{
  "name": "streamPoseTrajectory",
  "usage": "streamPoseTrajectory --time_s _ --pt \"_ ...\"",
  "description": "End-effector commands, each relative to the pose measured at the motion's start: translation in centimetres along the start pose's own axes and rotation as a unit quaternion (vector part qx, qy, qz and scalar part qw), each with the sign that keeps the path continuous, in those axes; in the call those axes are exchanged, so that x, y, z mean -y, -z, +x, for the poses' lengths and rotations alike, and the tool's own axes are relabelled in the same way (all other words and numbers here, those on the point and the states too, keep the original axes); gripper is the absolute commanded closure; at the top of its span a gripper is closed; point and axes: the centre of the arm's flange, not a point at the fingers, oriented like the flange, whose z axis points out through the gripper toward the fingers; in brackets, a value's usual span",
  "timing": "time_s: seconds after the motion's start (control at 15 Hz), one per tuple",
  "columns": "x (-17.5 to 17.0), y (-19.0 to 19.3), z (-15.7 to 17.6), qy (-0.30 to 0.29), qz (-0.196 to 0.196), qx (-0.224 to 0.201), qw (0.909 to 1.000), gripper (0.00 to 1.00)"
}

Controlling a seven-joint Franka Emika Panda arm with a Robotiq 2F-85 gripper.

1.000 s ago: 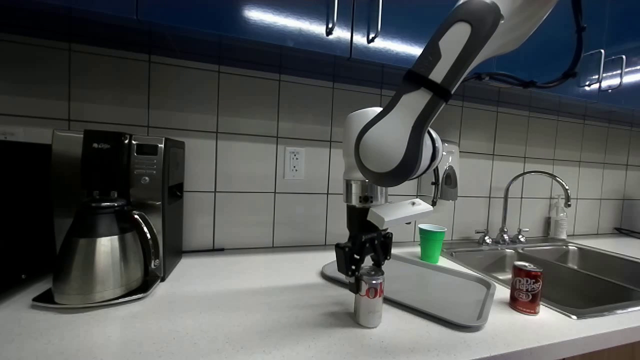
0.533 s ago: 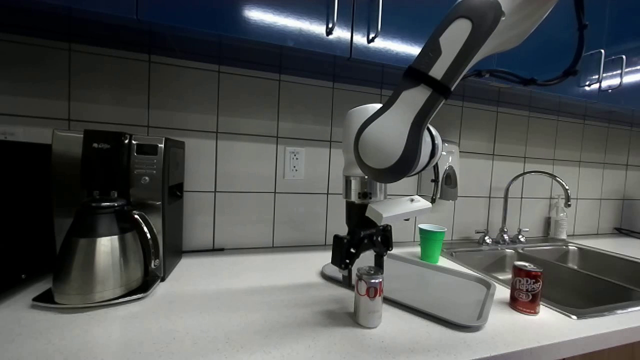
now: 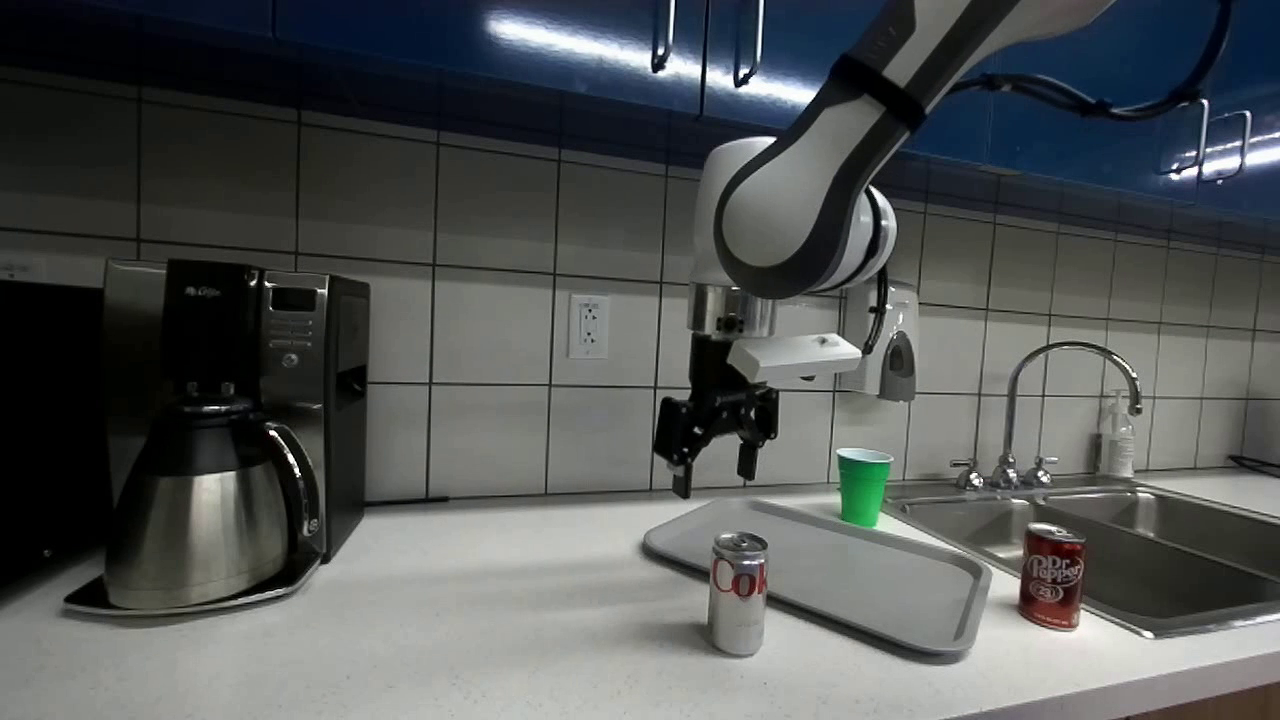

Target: Remove the cans from the tray and put them on the countertop

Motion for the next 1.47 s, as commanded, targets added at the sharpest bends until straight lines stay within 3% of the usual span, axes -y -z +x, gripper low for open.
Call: streamPoseTrajectory --time_s 0.0,0.6,1.4 --pt "-1.0 3.4 -0.5 -0.011 -0.006 -0.014 0.9998 0.0" --pt "-4.6 7.8 -3.9 -0.062 0.01 -0.042 0.9972 0.0" --pt "-9.6 8.0 -10.1 -0.116 0.022 0.014 0.9929 0.0"
